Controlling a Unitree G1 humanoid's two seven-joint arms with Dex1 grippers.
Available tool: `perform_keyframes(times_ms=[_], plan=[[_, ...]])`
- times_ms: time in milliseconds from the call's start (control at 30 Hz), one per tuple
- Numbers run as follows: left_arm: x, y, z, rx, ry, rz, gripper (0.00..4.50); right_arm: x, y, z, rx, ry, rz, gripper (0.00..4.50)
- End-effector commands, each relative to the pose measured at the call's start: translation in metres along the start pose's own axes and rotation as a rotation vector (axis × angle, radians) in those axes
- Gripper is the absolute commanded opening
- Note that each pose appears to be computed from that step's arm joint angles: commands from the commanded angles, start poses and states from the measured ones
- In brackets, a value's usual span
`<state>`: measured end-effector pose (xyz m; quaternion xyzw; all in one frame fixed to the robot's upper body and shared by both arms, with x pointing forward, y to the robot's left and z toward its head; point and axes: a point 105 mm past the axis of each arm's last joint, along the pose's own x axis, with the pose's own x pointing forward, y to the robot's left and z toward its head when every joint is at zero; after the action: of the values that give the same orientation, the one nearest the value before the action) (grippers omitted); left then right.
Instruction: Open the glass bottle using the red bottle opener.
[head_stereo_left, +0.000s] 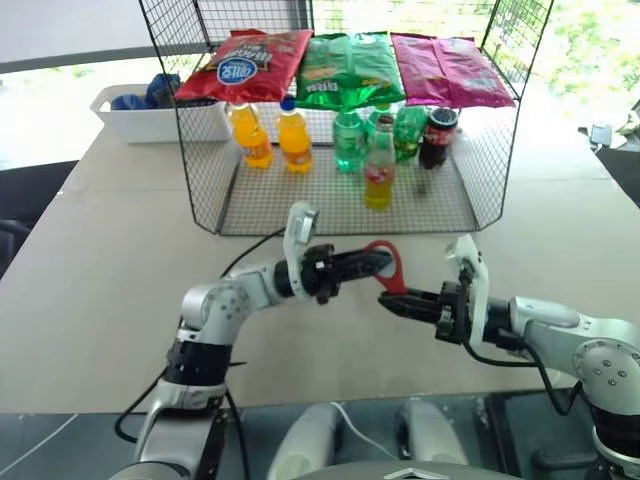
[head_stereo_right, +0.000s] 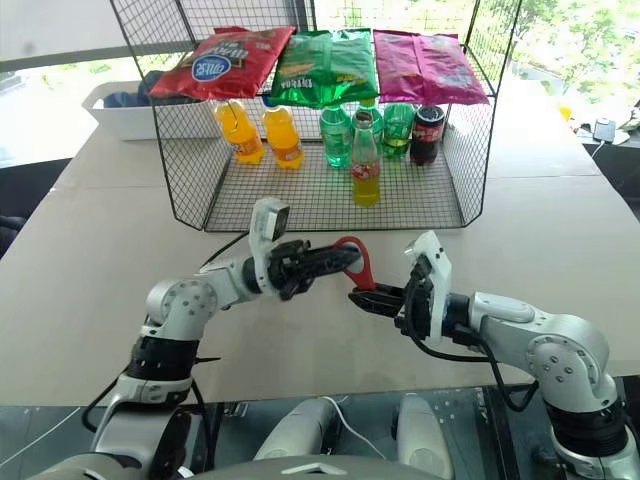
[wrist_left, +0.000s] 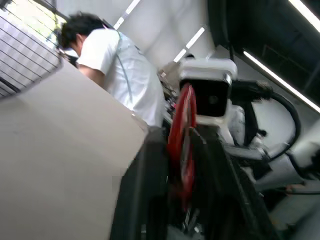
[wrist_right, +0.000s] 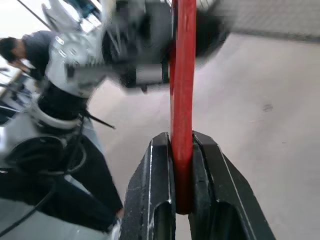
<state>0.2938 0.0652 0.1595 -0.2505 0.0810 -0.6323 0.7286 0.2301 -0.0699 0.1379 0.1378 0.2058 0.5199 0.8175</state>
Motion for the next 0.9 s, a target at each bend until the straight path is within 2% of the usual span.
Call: perform_keyframes(times_ms=[33, 133, 267, 400, 533, 633, 900], plan=[[-0.006, 0.008, 0.018, 0.064, -0.071, 0.065, 3.06, 0.001, -0.011, 0.003, -0.007, -0.058, -0.086, 0.00], [-0.011, 0.020, 0.026, 0.105, -0.114, 0.137, 4.46, -0.007, -0.038, 0.007, -0.027, -0.106, -0.249, 0.00], [-0.015, 0.042, 0.045, 0.238, -0.187, 0.266, 4.46, -0.019, -0.057, 0.012, -0.047, -0.179, -0.373, 0.00], [-0.006, 0.067, 0.047, 0.477, -0.135, 0.393, 4.46, -0.027, -0.067, 0.018, -0.105, -0.230, -0.478, 0.00], [0.007, 0.087, 0.058, 0.657, -0.163, 0.503, 4.46, -0.037, -0.077, 0.029, -0.237, -0.267, -0.588, 0.00], [0.021, 0.101, 0.061, 0.698, -0.168, 0.556, 4.46, -0.043, -0.080, 0.046, -0.315, -0.336, -0.656, 0.00], [0.056, 0.115, 0.064, 0.776, -0.137, 0.609, 4.46, -0.036, -0.074, 0.043, -0.383, -0.329, -0.670, 0.00]])
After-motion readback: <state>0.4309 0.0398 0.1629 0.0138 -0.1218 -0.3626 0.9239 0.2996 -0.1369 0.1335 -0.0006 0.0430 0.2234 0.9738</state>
